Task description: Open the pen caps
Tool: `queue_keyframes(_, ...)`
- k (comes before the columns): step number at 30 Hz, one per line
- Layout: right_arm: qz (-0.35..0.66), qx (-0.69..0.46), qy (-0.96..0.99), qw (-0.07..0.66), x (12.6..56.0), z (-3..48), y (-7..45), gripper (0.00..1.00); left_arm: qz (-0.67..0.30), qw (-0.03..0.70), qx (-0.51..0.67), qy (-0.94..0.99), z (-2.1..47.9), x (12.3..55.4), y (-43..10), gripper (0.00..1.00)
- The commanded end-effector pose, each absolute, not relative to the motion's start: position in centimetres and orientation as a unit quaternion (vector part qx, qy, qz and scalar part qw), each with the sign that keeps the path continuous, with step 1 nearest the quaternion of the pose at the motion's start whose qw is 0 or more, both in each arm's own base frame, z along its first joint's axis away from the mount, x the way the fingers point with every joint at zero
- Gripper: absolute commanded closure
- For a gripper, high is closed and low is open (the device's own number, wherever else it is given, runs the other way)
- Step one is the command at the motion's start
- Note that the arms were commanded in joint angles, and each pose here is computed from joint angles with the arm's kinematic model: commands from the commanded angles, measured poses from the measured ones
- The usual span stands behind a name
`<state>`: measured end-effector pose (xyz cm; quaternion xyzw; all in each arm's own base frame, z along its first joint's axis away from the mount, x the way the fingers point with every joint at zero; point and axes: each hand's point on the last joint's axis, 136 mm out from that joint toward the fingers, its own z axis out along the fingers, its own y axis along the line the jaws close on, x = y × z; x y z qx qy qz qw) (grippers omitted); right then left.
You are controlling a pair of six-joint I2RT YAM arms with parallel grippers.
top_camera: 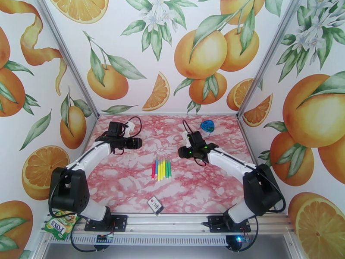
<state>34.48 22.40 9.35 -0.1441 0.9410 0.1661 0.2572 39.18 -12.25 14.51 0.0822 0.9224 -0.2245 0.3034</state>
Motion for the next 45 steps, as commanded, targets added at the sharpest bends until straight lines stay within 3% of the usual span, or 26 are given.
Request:
queue_keyframes(1,0.194,-0.170,0.934,0.248,34.1,8.8,25.0,0.51,-0.246,0.337,0.089,0.905,16.5,39.5,-13.0,0.32)
queue_keyframes(11,0.209,-0.202,0.935,0.206,32.2,5.9,28.8,0.51,-0.230,0.350,0.081,0.905,17.1,39.4,-12.4,0.32)
queue_keyframes(28,0.209,-0.209,0.940,0.170,30.9,3.3,29.9,0.52,-0.217,0.345,0.082,0.909,16.6,38.9,-11.9,0.31)
queue_keyframes(45,0.097,-0.194,0.960,0.176,31.5,1.9,27.1,0.57,-0.212,0.348,0.082,0.910,16.8,38.8,-11.7,0.31)
